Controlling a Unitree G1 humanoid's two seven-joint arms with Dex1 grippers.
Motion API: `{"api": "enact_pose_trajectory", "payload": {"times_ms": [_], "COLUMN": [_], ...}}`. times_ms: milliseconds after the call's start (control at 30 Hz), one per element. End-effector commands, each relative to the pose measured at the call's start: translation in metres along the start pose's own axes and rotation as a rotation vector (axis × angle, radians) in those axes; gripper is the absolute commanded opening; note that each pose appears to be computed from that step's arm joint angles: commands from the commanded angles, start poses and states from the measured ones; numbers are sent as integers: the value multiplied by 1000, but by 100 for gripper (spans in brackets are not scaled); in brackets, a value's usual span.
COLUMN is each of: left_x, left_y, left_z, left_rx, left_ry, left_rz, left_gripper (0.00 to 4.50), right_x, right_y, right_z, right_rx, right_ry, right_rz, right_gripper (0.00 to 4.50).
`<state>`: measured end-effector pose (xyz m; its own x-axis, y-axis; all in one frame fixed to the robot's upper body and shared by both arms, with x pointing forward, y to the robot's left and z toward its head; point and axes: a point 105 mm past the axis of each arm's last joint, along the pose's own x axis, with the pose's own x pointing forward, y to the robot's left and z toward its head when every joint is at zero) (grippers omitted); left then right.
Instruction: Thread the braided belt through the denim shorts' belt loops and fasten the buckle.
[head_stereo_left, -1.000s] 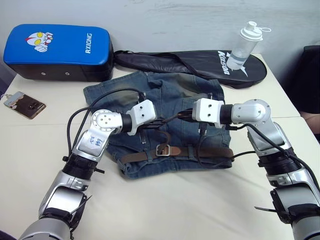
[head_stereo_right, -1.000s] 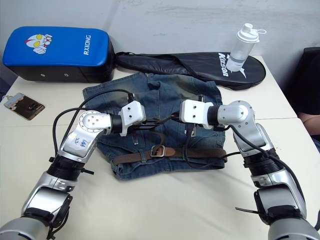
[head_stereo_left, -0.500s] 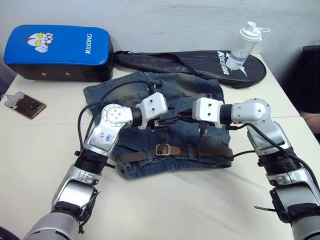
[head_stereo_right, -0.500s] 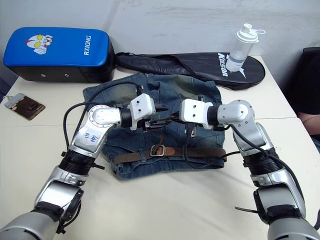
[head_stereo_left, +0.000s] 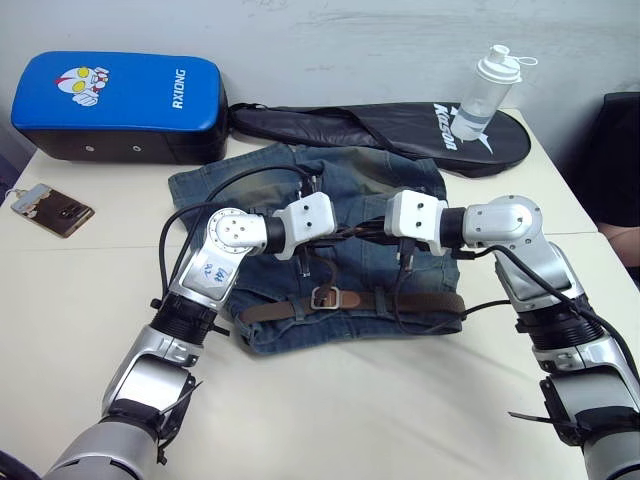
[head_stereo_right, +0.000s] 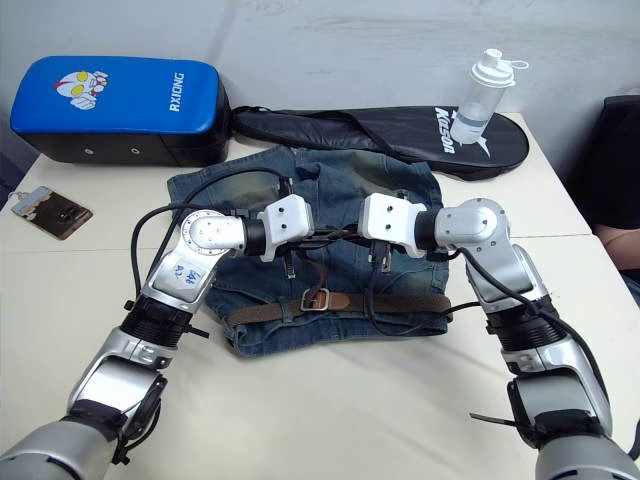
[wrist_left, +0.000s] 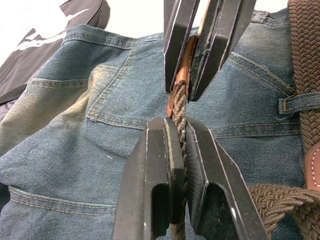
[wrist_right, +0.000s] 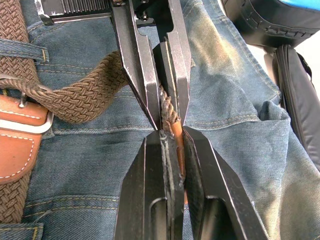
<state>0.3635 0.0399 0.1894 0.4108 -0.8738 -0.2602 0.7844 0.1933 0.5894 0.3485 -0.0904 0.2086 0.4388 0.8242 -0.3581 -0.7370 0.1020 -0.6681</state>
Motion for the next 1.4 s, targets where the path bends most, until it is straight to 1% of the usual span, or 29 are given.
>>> {"api": "enact_pose_trajectory", "payload": {"times_ms": [33,67,100,200,233,300,333,433,600,700,900,1000,1033,1133,1267,1300,1400], "left_x": [-5,-6,-8,-16,-18,-21,-23,-23,-20,-21,-26,-29,-29,-32,-35,-36,-37], "left_y": [12,13,14,15,14,13,13,13,13,13,16,15,14,9,4,4,2], "left_z": [7,6,4,-7,-12,-19,-21,-24,-24,-25,-28,-29,-29,-29,-31,-32,-33], "left_rx": [33,36,41,73,90,116,126,136,168,180,193,203,206,229,228,229,235], "left_ry": [-14,-9,-2,43,64,95,103,109,113,120,134,135,134,128,133,134,139], "left_rz": [40,42,42,27,17,-2,-10,-25,-59,-70,-72,-80,-84,-121,-165,-176,-200], "left_gripper": [0,0,0,0,0,0,0,0,0,0,0,0,0,0,0,0,0], "right_x": [-9,-11,-12,-10,-9,-5,-3,2,14,17,19,20,20,19,16,15,12], "right_y": [5,6,8,34,44,60,68,80,92,87,85,77,75,69,59,55,45], "right_z": [27,27,26,25,22,19,18,14,-7,-13,-17,-14,-13,-13,-14,-14,-14], "right_rx": [59,62,52,58,52,39,38,34,6,-31,-62,-56,-54,-14,21,18,0], "right_ry": [-108,-106,-95,-78,-66,-49,-43,-30,35,59,67,48,45,45,52,55,58], "right_rz": [40,44,45,102,117,133,140,145,108,60,46,12,5,-27,-76,-94,-144], "right_gripper": [89,142,154,286,313,409,442,442,442,442,442,367,315,189,7,1,1]}}
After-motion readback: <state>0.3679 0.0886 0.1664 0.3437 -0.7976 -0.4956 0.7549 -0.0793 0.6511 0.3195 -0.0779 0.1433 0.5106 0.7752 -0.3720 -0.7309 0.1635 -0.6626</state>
